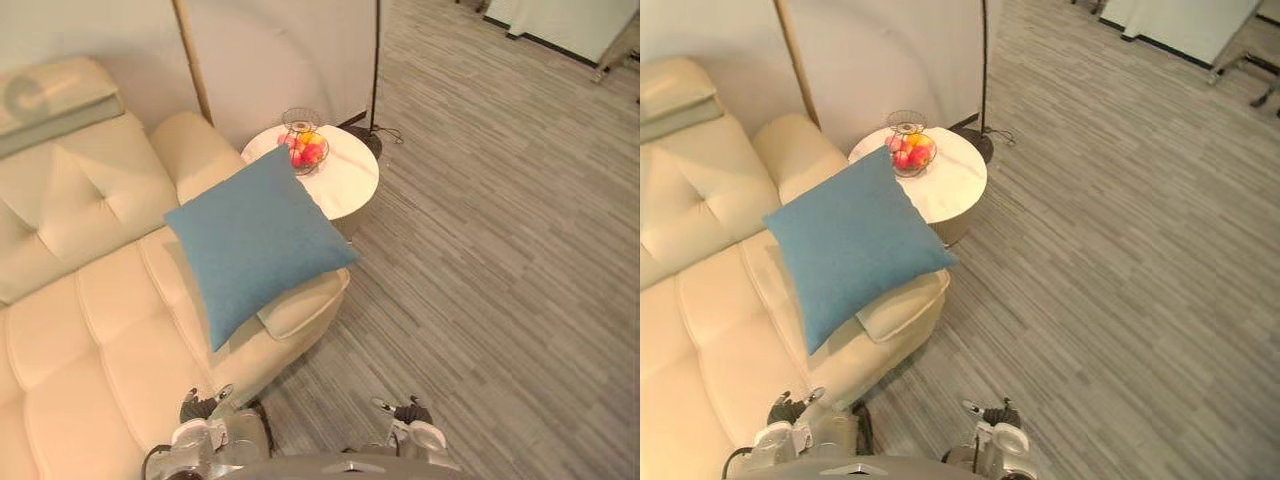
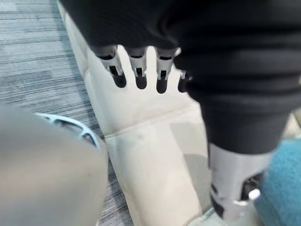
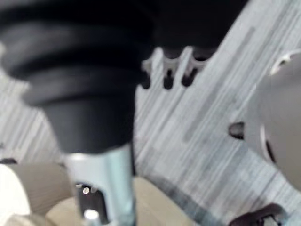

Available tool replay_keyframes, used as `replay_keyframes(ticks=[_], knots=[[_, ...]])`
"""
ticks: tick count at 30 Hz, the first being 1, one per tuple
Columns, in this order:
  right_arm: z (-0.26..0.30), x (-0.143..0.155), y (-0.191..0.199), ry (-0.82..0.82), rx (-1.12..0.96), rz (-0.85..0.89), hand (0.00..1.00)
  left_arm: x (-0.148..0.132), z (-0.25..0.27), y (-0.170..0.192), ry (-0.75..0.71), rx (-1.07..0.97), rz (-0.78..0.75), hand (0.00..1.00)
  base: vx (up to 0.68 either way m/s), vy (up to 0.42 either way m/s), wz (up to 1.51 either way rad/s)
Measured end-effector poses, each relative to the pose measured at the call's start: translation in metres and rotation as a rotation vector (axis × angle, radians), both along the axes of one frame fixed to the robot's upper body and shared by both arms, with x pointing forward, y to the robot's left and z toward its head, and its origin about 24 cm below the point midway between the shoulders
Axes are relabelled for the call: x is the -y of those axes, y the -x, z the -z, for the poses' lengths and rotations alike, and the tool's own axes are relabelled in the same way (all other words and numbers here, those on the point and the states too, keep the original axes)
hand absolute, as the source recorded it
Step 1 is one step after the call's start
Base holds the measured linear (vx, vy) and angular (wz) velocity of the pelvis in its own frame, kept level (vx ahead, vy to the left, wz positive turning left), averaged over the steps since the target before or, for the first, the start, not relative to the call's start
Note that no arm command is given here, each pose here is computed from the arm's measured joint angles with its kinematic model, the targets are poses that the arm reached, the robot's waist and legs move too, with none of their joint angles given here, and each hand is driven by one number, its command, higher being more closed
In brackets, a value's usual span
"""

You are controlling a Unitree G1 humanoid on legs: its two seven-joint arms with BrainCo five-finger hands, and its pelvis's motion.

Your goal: Pick up cushions and gather them together orderly.

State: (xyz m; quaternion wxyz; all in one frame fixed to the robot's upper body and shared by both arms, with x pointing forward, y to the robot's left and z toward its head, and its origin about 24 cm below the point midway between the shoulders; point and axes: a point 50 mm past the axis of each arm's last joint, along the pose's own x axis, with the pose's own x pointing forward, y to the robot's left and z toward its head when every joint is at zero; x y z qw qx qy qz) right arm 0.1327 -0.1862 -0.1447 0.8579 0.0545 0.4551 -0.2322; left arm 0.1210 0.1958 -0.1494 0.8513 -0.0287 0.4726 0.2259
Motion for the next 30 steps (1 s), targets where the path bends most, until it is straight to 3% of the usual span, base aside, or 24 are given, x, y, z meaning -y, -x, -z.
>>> replay_keyframes(ticks=[13, 19, 25, 30], knots=[[0.004, -0.005, 0.012, -0.01, -0.018, -0.065, 0.0, -0.013, 0.002, 0.011, -0.021, -0.028, -0.029, 0.0, 0.07, -0.052, 0.57], [-0.001, 0.011, 0.008, 0.029, -0.001, -0.041, 0.0, 0.005, 0.006, 0.017, 0.044, -0.038, -0.08, 0.0, 0.19, -0.148, 0.06], [-0.047, 0.034, -0.022, 0.164, 0.263, 0.02, 0.0, -0.007, 0.004, 0.015, 0.029, -0.02, -0.1, 0.0, 0.15, 0.013, 0.01], [-0.089, 0.058, -0.047, 0.329, 0.434, -0.03, 0.0, -0.02, -0.002, 0.012, -0.011, 0.012, -0.102, 0.0, 0.06, 0.055, -0.02]])
